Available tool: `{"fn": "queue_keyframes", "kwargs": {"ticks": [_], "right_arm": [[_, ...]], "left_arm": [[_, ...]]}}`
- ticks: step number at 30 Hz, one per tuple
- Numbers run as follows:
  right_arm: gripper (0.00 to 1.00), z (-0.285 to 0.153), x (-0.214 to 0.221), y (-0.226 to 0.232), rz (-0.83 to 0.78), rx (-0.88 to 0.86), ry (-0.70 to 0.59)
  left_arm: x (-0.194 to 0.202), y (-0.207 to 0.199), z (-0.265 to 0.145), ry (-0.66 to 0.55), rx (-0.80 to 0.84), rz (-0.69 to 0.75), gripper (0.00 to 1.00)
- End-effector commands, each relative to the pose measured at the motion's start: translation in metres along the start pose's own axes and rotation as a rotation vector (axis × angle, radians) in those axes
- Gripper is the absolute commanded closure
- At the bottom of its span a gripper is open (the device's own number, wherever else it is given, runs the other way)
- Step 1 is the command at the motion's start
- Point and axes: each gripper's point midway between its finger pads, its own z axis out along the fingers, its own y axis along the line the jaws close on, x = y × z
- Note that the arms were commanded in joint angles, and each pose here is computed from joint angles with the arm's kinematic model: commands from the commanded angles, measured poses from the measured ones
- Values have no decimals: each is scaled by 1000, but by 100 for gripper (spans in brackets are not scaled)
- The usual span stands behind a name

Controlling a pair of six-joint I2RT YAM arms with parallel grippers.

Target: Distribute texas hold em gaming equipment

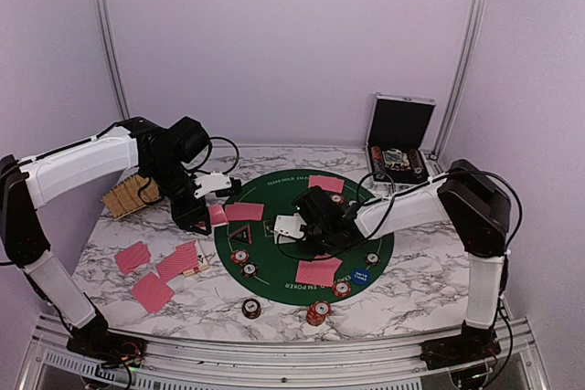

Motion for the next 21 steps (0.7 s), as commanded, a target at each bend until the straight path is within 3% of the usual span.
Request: {"fn": "queue_keyframes", "kwargs": {"ticks": [1, 6, 13, 14, 15, 18, 21], "right_arm": [[59, -6, -6, -11, 95, -41, -16], [49, -26, -26, -41, 196, -17, -104], [25, -61, -37, -70, 292, -15, -183], [7, -69, -42, -79, 330, -8, -211], [2, -79, -47, -91, 383, 4, -249], [1, -116, -69, -127, 589, -48, -438], [1, -150, -87, -140, 737, -311, -671]], "left_arm": [[-5, 0, -13, -33, -9, -3, 48], [-5, 0, -13, -31, -8, -3, 48], [-4, -1, -13, -30, -5, 1, 48], [-4, -1, -12, -29, -3, 1, 48], [-4, -1, -12, -30, -1, 1, 48], [-5, -2, -14, -39, 0, 2, 48], [-6, -2, -17, -47, -2, 10, 48]]}}
